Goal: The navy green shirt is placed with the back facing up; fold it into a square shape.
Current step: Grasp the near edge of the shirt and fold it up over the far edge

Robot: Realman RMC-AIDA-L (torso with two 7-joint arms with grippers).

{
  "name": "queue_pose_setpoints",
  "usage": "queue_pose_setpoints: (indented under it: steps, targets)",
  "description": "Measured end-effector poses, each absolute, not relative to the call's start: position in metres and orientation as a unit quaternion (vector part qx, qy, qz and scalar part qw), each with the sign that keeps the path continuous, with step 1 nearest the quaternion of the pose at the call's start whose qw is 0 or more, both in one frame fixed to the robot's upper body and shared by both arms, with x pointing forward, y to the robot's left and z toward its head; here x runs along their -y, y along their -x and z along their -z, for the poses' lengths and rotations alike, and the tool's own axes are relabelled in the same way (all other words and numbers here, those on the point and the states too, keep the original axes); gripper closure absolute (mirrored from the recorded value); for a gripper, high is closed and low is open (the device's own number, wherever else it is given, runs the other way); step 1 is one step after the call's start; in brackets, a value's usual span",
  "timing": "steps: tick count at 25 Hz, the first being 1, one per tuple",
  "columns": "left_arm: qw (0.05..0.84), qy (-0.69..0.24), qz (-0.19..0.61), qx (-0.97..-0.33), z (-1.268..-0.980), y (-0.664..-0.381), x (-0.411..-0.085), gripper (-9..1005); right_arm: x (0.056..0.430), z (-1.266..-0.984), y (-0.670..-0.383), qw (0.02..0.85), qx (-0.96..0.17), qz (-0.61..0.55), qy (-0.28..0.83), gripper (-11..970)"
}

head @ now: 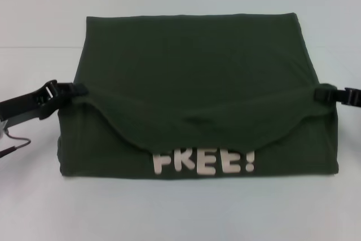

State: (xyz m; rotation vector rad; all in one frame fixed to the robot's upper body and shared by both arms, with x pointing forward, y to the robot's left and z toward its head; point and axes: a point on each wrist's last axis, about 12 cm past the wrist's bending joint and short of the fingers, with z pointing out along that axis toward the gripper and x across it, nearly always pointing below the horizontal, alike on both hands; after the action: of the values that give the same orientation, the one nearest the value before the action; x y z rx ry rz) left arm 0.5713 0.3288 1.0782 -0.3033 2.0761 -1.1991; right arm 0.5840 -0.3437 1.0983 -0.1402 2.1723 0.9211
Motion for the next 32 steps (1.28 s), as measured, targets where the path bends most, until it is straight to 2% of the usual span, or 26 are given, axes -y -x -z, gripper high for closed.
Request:
queue_pose_setpoints:
  steps: [12,32]
  targets:
    - [0.446,0.109,0.429,-0.778,-1.078,-0.588,-0.312,953,0.326,-1.092,-0.611,0.437,-0.845,-0.309,0.018,879]
    - [0.481,0.123,0.357,-0.791,-1.058,-0.601,-0.283,952,0.305,-1.069,-0.622,0.448,-0.862,-0.238,0.017,839]
